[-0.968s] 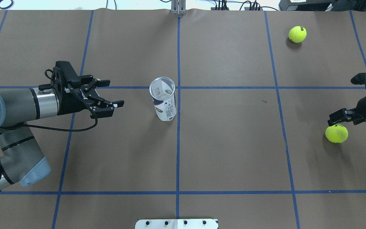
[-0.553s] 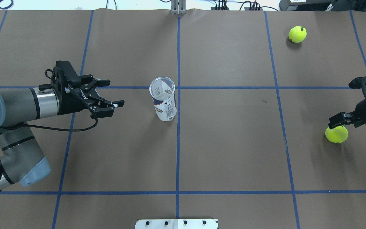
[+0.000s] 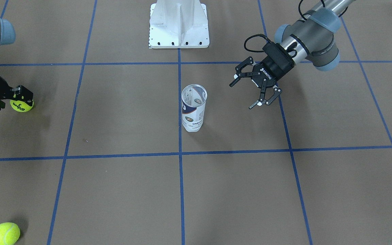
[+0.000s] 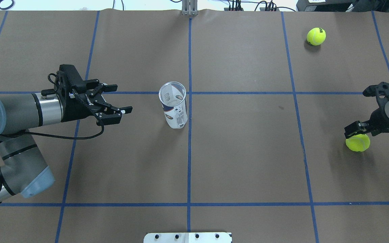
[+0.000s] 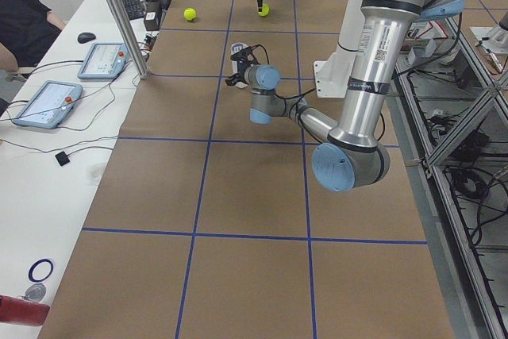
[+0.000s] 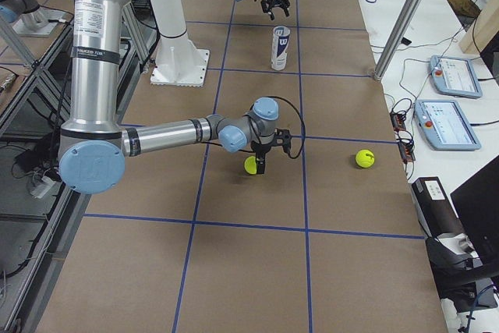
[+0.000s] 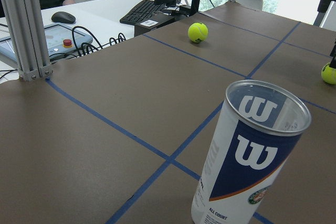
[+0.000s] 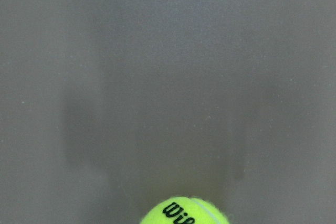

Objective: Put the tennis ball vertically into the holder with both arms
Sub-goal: 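Close the right gripper around the yellow tennis ball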

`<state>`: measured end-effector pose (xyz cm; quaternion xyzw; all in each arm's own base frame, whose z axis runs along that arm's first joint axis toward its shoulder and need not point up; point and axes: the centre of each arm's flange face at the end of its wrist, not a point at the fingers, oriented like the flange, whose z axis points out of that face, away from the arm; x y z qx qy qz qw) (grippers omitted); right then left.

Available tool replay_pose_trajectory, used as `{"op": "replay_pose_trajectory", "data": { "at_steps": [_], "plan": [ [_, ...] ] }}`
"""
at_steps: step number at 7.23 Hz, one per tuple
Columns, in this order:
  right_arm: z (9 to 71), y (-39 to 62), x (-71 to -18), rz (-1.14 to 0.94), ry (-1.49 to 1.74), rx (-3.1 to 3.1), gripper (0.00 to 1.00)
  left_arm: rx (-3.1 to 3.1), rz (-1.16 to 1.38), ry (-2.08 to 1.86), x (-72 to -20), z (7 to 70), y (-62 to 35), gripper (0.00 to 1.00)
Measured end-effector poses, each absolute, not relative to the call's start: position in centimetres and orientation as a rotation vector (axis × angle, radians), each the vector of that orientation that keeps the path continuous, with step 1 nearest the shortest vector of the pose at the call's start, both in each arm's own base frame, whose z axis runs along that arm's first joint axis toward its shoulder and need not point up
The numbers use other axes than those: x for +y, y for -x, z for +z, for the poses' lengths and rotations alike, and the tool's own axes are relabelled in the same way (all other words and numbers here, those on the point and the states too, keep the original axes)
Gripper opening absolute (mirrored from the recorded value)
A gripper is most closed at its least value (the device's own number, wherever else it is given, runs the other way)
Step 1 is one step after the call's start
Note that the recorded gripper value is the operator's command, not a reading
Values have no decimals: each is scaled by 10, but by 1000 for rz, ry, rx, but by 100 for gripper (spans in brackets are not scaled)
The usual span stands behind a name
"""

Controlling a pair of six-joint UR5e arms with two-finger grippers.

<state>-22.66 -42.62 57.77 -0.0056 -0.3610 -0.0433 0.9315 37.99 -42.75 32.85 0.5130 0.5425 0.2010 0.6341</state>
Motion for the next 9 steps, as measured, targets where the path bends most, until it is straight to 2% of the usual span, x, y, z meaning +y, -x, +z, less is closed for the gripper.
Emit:
{"op": "replay_pose_trajectory", "data": {
  "at_steps": [6,7,9],
  "plan": [
    [580,240,-424,-113,34,-746,99,1238,458,-1175,-427,332,-379,99],
    [580,240,-424,-114,35,-748,91,1238,457,-1176,-427,332,-379,99],
    [579,240,-424,-112,35,-750,36,1238,457,-1177,-427,333,-378,99]
  ]
}}
